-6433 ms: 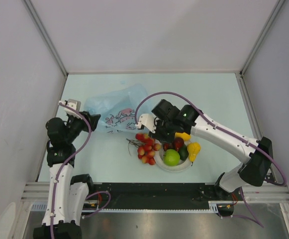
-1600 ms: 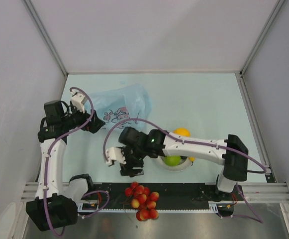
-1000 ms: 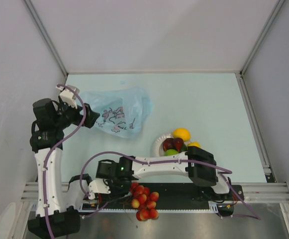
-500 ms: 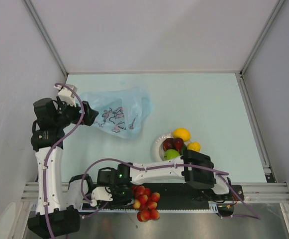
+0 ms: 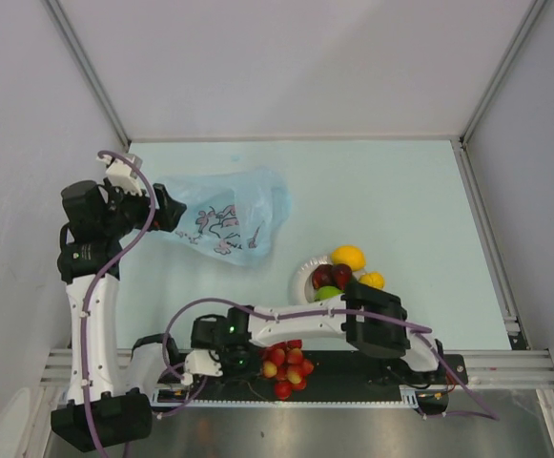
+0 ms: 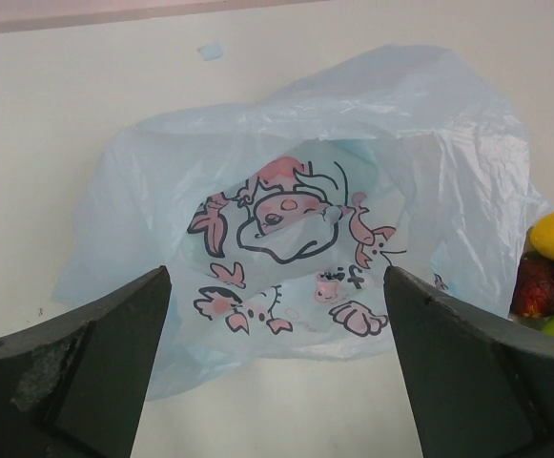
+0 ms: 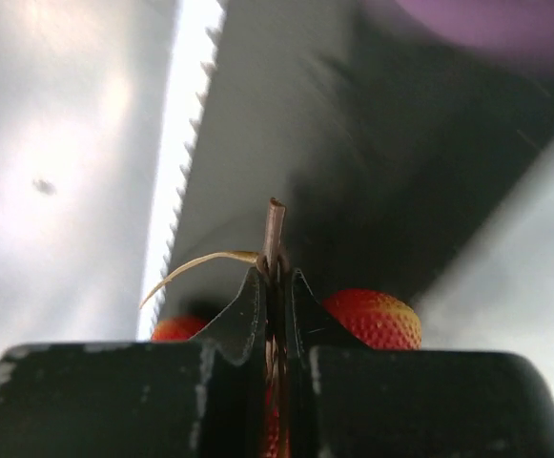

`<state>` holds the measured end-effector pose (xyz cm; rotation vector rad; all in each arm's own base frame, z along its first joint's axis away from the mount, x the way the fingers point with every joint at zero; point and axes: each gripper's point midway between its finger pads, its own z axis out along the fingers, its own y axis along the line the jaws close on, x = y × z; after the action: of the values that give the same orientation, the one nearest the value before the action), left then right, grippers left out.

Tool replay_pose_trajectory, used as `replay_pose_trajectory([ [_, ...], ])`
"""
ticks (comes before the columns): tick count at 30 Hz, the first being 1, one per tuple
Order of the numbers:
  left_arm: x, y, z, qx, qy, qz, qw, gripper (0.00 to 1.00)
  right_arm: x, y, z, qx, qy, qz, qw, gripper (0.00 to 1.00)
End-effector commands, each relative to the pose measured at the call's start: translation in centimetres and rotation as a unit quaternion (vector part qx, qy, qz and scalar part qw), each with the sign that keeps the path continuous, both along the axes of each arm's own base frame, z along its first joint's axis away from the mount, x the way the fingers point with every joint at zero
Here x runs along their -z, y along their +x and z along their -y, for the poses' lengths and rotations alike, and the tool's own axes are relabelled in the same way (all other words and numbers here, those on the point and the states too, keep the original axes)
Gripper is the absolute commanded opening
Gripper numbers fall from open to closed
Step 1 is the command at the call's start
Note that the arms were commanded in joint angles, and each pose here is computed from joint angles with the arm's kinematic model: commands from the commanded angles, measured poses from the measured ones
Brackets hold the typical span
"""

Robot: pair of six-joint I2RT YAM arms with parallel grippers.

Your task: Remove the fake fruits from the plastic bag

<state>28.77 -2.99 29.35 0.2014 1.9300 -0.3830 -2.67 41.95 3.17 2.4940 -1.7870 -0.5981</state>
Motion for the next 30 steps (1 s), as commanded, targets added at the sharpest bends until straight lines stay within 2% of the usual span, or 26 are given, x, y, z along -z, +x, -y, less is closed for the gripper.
replay_pose_trajectory([
  [1,-3.2,-0.1,0.5,0.014,-0.001,0.046,0.999,0.98,-10.0,4.7,-0.4,0.048,0.089,-0.017,0.995,0.00],
  [2,-3.3,-0.1,0.6,0.015,-0.003,0.049,0.999,0.98,-12.5,4.6,-0.6,0.050,0.109,-0.044,0.992,0.00],
  [3,-3.6,-0.2,0.7,0.018,-0.005,0.053,0.998,0.98,-14.3,6.5,-0.6,0.074,0.131,-0.049,0.987,0.00],
  [5,-4.0,-0.6,1.2,0.031,-0.010,0.059,0.998,0.98,-18.7,7.9,-0.6,0.091,0.187,-0.064,0.976,0.00],
  [9,-5.1,-1.4,2.1,0.057,-0.010,0.069,0.996,0.98,-23.8,13.5,1.0,0.148,0.258,-0.045,0.954,0.00],
  [11,-5.2,-1.7,2.6,0.075,-0.012,0.064,0.995,0.98,-25.5,15.0,2.2,0.164,0.284,-0.020,0.945,0.00],
  [16,-6.1,-2.0,3.7,0.130,-0.006,0.066,0.989,0.98,-25.5,19.3,5.6,0.233,0.290,0.017,0.928,0.00],
  [19,-6.7,-1.8,4.4,0.151,-0.006,0.072,0.986,0.98,-26.0,20.7,6.6,0.264,0.300,0.015,0.917,0.00],
  [23,-7.2,-2.5,6.2,0.207,0.010,0.087,0.974,0.98,-26.9,23.9,9.3,0.338,0.295,0.046,0.893,0.00],
  [25,-6.9,-2.8,7.3,0.231,0.016,0.086,0.969,0.98,-27.5,23.8,10.9,0.350,0.296,0.061,0.887,0.00],
  [28,-5.6,-2.3,7.4,0.237,0.018,0.067,0.969,0.98,-25.7,23.0,13.6,0.363,0.273,0.074,0.888,0.00],
  [29,-5.3,-2.1,7.3,0.237,0.024,0.064,0.969,0.98,-26.2,22.1,14.7,0.371,0.284,0.076,0.881,0.00],
  [30,-5.3,-1.9,7.3,0.238,0.029,0.065,0.969,0.98,-24.5,21.4,15.6,0.377,0.266,0.066,0.885,0.00],
])
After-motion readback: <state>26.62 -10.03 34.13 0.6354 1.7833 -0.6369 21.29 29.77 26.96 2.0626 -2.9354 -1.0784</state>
